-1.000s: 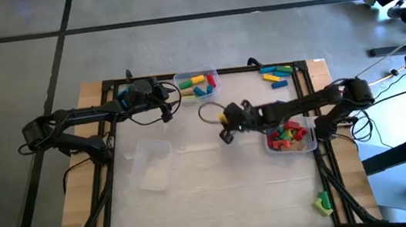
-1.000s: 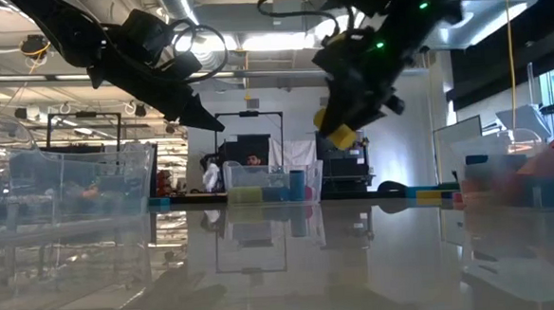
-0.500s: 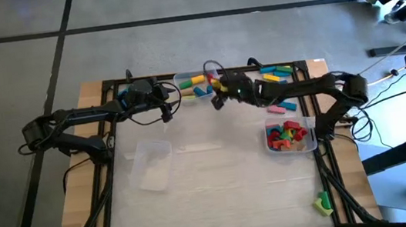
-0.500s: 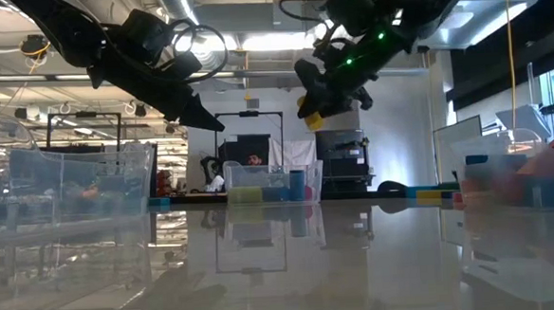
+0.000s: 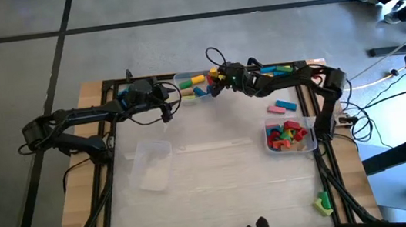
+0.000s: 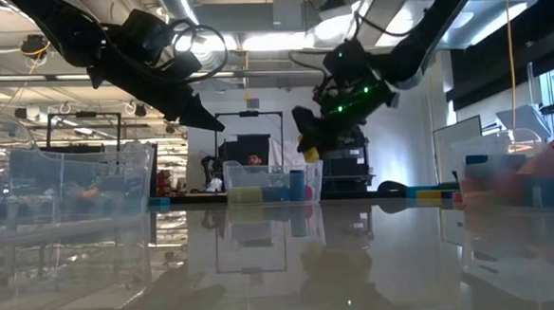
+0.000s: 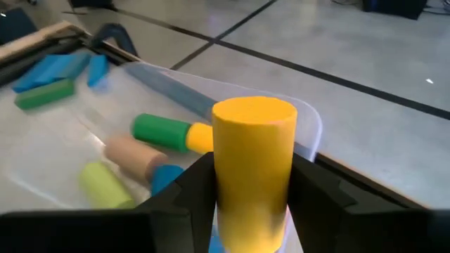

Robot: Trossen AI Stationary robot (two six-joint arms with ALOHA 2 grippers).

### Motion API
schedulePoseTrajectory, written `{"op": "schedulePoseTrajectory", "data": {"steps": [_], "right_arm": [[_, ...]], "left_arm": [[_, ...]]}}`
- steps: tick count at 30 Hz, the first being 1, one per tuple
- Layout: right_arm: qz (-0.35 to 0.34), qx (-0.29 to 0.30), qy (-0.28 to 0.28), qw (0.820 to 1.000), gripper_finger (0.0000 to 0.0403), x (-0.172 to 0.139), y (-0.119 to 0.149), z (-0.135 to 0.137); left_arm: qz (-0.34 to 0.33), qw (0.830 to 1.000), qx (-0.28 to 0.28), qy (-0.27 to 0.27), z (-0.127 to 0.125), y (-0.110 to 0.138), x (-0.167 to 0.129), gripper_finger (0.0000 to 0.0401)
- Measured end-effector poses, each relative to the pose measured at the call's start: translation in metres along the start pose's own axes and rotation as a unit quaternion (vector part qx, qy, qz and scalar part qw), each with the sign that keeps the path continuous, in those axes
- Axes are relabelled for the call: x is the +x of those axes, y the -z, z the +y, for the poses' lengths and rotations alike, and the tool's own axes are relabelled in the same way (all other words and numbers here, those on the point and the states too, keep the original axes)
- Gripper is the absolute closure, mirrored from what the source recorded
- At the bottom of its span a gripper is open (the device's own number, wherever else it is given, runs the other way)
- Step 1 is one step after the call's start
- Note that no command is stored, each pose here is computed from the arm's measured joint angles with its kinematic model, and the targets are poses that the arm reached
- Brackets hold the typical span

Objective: Sort blocks by size
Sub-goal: Put the yellow cylindrical block into the top transparent bin, then put the green cylindrical block into the top transparent bin

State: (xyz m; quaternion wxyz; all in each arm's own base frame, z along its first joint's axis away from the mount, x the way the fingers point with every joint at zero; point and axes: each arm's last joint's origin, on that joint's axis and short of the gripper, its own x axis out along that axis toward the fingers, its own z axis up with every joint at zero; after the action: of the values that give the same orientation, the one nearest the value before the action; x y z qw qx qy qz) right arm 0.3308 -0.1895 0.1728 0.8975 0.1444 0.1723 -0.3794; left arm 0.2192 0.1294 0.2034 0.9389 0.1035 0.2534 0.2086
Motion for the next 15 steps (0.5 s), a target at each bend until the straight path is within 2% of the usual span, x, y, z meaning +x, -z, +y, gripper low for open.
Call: {"op": "schedulePoseTrajectory", "data": {"steps": [7, 13, 15], "right_arm": [[0.000, 0.003, 0.010, 1.000, 0.0234, 0.0051, 0.0038, -0.0038], [-0.001, 0.005, 0.008, 1.000, 0.0180, 0.0051, 0.0035, -0.0035], [0.003, 0.004, -0.010, 1.000, 0.0165, 0.0040, 0.0026, -0.0025]], "left_arm": [[0.000, 1.000, 0.000, 0.000, 0.0000, 0.0000, 0.0000, 0.0183], [0.000, 1.000, 0.000, 0.000, 0.0000, 0.0000, 0.0000, 0.0183], [0.000, 1.000, 0.000, 0.000, 0.0000, 0.0000, 0.0000, 0.0183]]}}
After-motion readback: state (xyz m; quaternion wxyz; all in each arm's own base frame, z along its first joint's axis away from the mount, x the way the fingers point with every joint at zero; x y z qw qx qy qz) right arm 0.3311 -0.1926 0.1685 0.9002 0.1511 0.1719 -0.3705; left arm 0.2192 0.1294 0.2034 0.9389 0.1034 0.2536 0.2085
